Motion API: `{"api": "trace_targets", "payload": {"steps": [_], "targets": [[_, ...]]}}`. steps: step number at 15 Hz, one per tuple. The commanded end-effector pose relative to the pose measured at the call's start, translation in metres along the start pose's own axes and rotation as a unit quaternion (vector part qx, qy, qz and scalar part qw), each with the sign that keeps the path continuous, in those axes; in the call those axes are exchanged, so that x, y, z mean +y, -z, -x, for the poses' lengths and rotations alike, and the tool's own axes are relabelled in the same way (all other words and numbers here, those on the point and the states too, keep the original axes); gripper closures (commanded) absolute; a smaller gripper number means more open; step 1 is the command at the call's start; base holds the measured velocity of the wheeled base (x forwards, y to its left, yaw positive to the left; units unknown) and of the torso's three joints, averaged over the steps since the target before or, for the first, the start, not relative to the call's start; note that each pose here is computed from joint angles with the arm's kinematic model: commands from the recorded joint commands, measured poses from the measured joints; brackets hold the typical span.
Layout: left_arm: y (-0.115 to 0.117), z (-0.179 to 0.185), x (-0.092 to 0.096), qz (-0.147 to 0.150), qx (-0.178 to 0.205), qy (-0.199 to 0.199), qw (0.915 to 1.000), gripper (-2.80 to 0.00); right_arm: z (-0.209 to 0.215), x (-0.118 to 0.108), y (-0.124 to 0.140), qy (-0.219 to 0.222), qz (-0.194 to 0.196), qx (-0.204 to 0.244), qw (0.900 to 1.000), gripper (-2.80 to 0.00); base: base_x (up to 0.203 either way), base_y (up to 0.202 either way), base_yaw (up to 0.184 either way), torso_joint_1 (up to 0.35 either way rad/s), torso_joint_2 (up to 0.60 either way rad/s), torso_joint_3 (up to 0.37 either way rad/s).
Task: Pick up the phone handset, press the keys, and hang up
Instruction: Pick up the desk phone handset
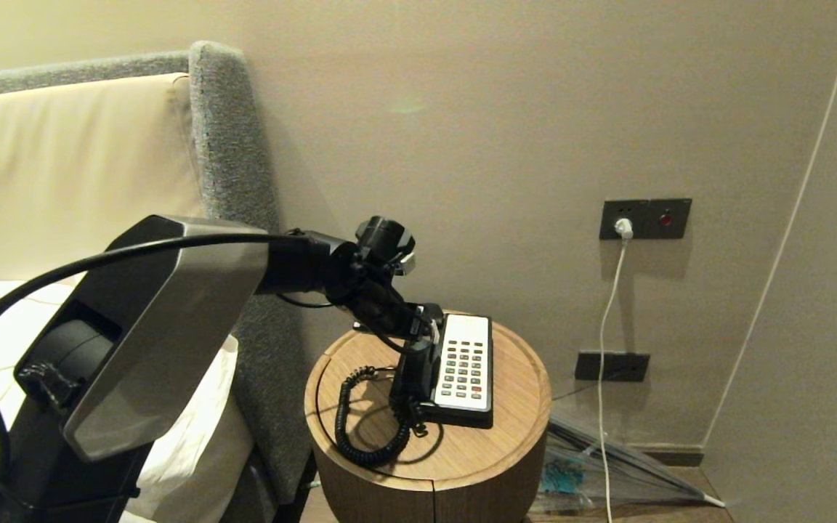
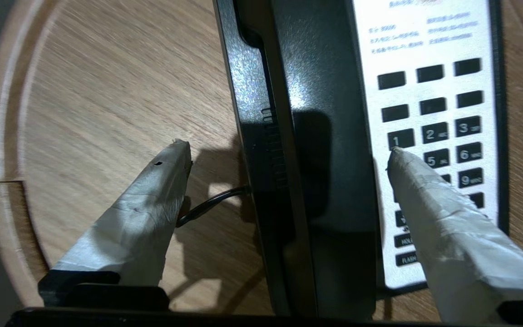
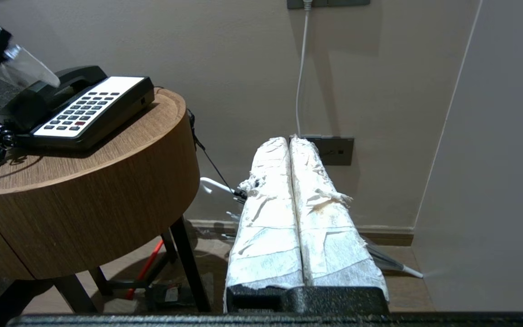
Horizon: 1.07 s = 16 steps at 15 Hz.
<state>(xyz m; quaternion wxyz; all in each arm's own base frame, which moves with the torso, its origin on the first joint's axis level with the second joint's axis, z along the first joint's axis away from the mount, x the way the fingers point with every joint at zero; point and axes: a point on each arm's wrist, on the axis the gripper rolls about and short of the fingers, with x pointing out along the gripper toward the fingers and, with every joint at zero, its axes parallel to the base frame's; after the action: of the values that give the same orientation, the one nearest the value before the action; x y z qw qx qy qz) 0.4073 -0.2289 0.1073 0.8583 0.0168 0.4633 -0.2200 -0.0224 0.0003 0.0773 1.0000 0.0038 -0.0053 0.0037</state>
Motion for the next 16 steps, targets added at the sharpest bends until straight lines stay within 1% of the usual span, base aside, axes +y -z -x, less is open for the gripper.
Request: {"api": "trace_targets", "payload": {"steps": [1, 2, 4, 6, 16], "targets": [[0.0047, -0.0115, 0.0018, 0.006, 0.013, 0.0, 0.9999, -2.8, -0.0005, 0.0, 0.0017, 0.0, 0.0, 0.003, 1.0, 0.0, 0.0, 0.0, 0.0, 0.0, 0.0, 0.0], [0.004, -0.0121, 0.0018, 0.008, 0.011, 0.001, 0.9999, -2.8, -0.0005, 0.0, 0.0017, 0.0, 0.0, 0.003, 1.0, 0.0, 0.0, 0.0, 0.0, 0.0, 0.0, 0.0], [-0.0007, -0.0092, 0.0013, 0.01, -0.008, 0.006, 0.9999, -2.8, -0.0005, 0.0, 0.0017, 0.0, 0.0, 0.003, 1.0, 0.0, 0.0, 0.0, 0.0, 0.0, 0.0, 0.0], [-0.0032, -0.0047, 0.0004, 0.01, -0.016, 0.007, 0.9998, -2.8, -0.0005, 0.0, 0.0015, 0.0, 0.0, 0.002, 1.0, 0.0, 0.0, 0.0, 0.0, 0.0, 0.0, 0.0], [0.0008, -0.0112, -0.0042, 0.008, -0.008, 0.01, 0.9999, -2.8, -0.0005, 0.0, 0.0017, 0.0, 0.0, 0.003, 1.0, 0.0, 0.0, 0.0, 0.0, 0.0, 0.0, 0.0]]}}
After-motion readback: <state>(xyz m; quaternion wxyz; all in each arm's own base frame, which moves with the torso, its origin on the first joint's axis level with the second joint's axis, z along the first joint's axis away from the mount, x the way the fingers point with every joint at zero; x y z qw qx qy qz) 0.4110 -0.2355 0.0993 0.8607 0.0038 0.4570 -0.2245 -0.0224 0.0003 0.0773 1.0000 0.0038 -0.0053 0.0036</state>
